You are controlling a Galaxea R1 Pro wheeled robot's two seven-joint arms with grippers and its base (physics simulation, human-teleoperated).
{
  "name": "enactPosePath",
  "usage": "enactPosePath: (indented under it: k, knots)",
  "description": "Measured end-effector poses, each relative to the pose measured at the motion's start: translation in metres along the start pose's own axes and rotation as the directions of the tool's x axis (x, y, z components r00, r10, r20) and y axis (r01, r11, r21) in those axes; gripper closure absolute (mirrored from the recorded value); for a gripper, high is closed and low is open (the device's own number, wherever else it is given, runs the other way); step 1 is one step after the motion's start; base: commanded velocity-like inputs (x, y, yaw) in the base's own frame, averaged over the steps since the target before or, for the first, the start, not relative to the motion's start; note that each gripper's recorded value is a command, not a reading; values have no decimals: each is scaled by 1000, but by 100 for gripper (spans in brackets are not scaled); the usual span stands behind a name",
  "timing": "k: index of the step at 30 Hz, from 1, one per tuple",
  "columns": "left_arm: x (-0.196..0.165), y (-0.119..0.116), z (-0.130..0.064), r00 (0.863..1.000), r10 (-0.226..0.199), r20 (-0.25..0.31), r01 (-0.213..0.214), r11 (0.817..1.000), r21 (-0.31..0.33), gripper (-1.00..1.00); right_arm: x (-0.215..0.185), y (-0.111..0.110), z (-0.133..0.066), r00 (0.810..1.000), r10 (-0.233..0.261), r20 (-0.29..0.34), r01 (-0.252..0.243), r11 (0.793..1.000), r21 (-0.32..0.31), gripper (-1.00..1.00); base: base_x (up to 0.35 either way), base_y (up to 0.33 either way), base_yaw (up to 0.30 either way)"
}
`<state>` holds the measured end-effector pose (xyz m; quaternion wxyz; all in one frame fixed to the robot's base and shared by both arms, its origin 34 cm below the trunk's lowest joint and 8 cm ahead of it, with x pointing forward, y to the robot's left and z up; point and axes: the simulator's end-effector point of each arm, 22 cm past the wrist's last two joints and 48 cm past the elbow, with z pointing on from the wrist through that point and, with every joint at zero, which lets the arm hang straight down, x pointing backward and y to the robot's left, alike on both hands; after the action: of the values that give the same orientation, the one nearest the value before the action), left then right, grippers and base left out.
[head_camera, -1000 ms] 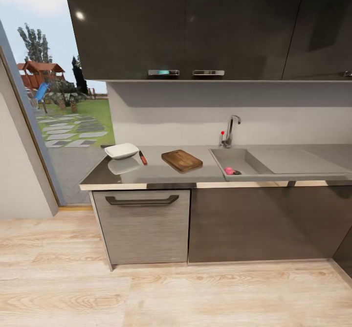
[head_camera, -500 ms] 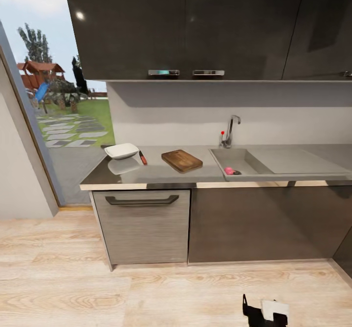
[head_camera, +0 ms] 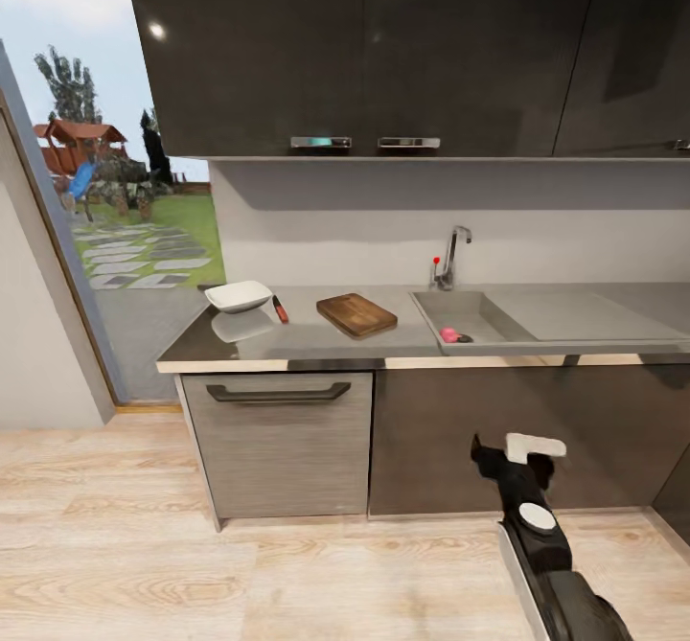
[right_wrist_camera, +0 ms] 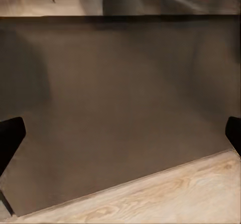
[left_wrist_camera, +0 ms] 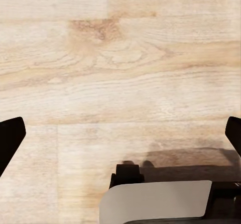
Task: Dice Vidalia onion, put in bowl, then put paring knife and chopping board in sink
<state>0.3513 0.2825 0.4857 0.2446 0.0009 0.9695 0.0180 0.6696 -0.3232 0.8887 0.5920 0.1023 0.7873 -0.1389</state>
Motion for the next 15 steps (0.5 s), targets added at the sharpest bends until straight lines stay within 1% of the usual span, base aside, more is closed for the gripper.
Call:
enactPosePath:
  k: [1,2,4,5,6,8,9,10,12,13,15]
  knots:
    - [0,0,0,1000,0,0,0,1000,0,-100,-19,4,5,1000,12,13,-13,1000,6,-100,0,0,0]
    - [0,0,0,1000,0,0,0,1000,0,-100,-46,8,12,999,24,26,-25,1000,19,-100,0,0,0]
    - [0,0,0,1000,0,0,0,1000,0,-100,-89,13,21,998,31,45,-33,999,36,-100,0,0,0]
    - [0,0,0,1000,0,0,0,1000,0,-100,-128,30,24,998,36,60,-37,999,23,-100,0,0,0]
    - [0,0,0,1000,0,0,0,1000,0,-100,-146,36,24,996,38,77,-39,999,15,-100,0,0,0]
    - [0,0,0,1000,0,0,0,1000,0,-100,-189,62,23,993,40,108,-39,999,-17,-100,0,0,0]
    - [0,0,0,1000,-1,0,1,1000,0,-100,-218,85,30,994,34,107,-30,999,-36,-100,0,0,0]
    - [0,0,0,1000,-1,0,1,1000,0,-100,-234,91,31,992,34,120,-29,999,-38,-100,0,0,0]
    - [-1,0,0,1000,-2,1,2,1000,0,-100,-262,118,43,995,13,103,-7,998,-56,-100,0,0,0]
    - [-1,0,0,1000,-2,2,2,1000,0,-100,-274,128,51,996,-8,90,13,998,-57,-100,0,0,0]
    - [-1,0,0,1000,-2,3,2,1000,-1,-100,-306,140,72,996,-68,56,71,996,-47,-100,0,0,0]
